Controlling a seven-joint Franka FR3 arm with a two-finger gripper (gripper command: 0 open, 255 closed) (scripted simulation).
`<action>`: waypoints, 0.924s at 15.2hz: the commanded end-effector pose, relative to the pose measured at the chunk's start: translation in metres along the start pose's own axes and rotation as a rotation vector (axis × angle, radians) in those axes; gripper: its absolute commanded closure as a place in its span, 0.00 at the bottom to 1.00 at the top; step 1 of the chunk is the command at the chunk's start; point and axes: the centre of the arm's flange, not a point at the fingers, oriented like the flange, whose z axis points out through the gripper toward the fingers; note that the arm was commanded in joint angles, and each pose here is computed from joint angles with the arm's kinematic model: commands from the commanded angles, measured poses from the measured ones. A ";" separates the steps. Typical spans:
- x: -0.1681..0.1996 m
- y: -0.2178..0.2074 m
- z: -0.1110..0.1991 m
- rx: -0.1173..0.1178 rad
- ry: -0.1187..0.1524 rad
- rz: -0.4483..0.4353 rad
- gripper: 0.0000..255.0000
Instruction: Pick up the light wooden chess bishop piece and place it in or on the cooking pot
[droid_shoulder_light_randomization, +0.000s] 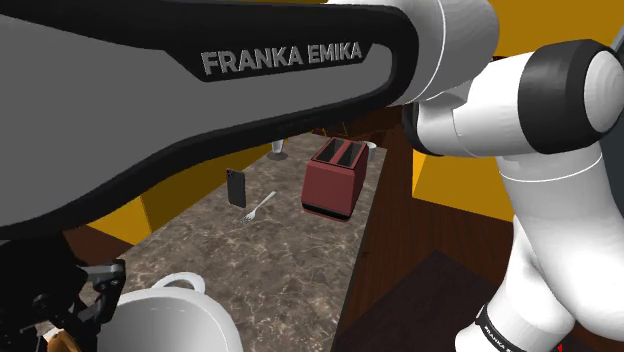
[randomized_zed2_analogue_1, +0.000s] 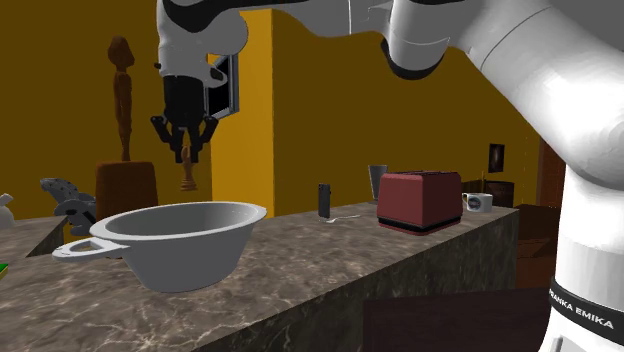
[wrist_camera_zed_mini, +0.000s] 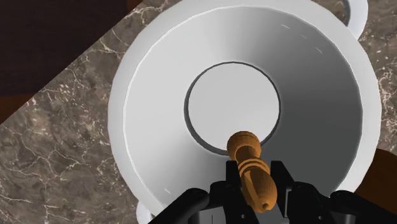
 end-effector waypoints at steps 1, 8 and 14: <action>0.000 0.001 0.011 0.000 0.000 0.000 1.00; 0.000 0.001 0.048 0.000 0.000 0.000 1.00; 0.000 0.001 0.058 0.000 0.000 0.000 1.00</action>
